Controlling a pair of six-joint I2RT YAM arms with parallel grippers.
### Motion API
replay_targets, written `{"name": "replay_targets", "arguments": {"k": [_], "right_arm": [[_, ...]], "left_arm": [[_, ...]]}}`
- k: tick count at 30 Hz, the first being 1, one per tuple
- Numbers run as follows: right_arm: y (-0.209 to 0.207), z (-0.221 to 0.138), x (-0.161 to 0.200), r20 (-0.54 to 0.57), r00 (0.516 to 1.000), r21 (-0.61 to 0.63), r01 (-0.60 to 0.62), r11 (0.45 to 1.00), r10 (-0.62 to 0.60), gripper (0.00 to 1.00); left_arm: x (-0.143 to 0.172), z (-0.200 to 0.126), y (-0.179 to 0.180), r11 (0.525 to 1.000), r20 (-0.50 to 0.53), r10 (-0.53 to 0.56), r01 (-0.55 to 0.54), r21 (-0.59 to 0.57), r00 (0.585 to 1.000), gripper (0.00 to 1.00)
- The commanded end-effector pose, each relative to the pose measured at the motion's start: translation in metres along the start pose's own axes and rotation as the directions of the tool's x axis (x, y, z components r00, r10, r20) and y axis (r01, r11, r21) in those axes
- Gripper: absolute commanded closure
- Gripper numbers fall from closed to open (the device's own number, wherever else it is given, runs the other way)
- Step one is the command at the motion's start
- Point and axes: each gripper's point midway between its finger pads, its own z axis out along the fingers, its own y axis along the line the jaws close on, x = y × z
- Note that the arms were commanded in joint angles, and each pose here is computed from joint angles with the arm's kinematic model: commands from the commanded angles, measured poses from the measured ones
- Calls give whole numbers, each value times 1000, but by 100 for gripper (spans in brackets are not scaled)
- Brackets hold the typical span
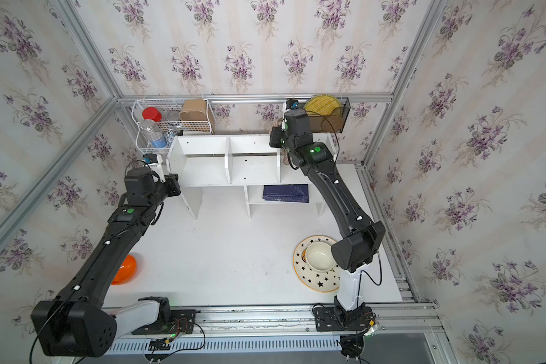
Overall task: Wipe the bookshelf clean with a cloth
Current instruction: Wipe the dust from the shelf.
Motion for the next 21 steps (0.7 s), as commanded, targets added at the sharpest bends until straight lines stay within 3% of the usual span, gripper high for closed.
{"name": "replay_targets", "arguments": {"k": [1, 5, 11, 18, 21], "right_arm": [[-4, 6, 0, 6, 1000, 23, 29, 999, -29, 100], [-41, -1, -8, 27, 999, 177, 33, 984, -38, 100], [-118, -37, -36, 91, 991, 316, -124, 941, 100, 100], [-151, -66, -32, 72, 994, 461, -108, 881, 85, 100], [-153, -70, -26, 62, 994, 468, -107, 877, 89, 100]], "left_arm": [[6, -2, -7, 996, -36, -84, 85, 37, 996, 100], [6, -2, -7, 996, -35, -84, 85, 37, 996, 100], [5, -3, -7, 996, -32, -82, 84, 38, 996, 100], [3, -5, -6, 996, -26, -82, 82, 34, 996, 100], [3, -4, -7, 996, -27, -82, 83, 38, 996, 100]]}}
